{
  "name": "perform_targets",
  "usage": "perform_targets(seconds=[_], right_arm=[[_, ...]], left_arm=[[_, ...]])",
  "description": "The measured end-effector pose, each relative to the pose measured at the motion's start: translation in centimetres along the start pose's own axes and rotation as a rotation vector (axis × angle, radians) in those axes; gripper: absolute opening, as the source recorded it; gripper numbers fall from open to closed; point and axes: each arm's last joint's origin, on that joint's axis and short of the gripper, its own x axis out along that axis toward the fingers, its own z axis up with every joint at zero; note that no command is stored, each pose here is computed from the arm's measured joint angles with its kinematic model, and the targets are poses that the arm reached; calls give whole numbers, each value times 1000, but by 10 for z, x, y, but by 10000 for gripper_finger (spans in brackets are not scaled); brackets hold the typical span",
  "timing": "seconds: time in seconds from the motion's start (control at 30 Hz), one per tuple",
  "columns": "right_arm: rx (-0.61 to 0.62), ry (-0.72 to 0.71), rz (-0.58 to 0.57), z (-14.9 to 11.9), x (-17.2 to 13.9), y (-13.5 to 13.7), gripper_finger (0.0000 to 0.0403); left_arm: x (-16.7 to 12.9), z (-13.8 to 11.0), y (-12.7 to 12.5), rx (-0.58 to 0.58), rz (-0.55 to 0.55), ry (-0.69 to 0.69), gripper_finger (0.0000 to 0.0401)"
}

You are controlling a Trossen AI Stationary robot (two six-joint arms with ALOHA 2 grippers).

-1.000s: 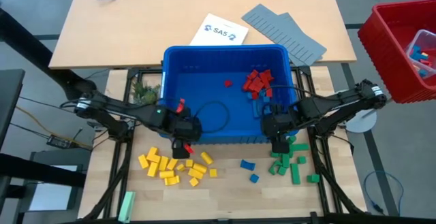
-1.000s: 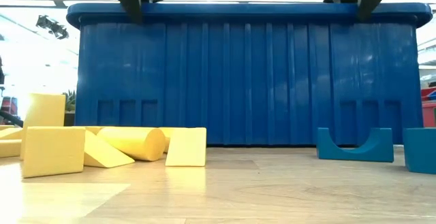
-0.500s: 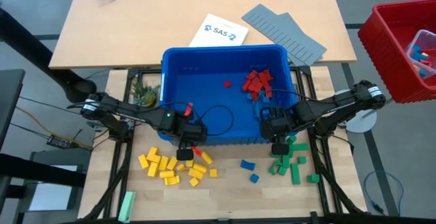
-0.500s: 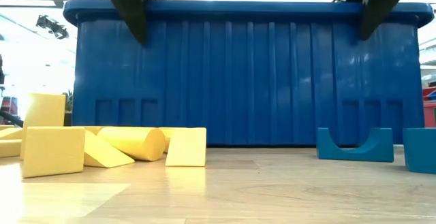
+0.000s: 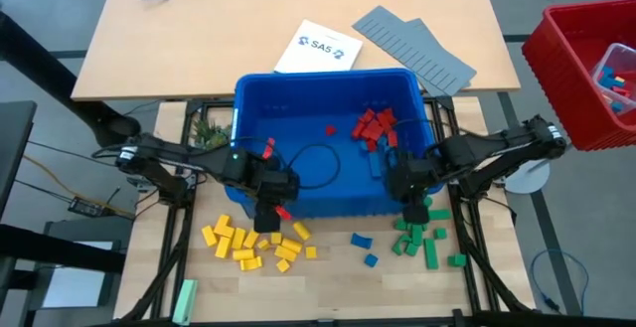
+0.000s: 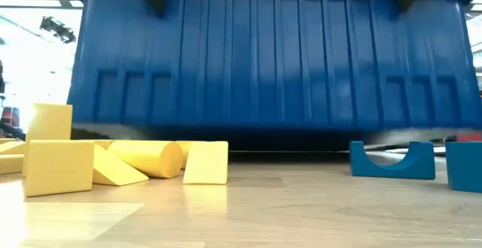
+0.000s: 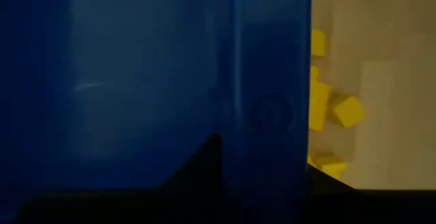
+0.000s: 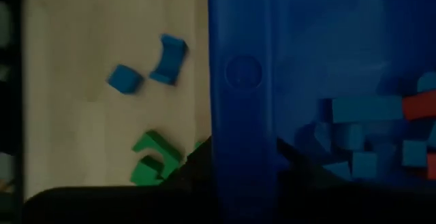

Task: Sort blocks
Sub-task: Remove the blue block from the blue bin

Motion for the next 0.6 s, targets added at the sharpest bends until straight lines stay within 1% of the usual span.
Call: perform_targets(seconds=[0.13, 0.27, 0.4, 0.6], right_arm=[[29, -54, 55, 10, -28, -3, 70], [58, -89, 94, 15, -50, -5, 70], [101, -100, 155, 17, -66, -9, 70], [149, -138, 274, 21, -84, -16, 71]], left_arm=[[-16, -1, 1, 0, -18, -4, 80], [-32, 1, 2, 10, -15, -32, 80], [-52, 5, 5, 12, -30, -75, 79], [-82, 7, 13, -8, -108, -113, 78]])
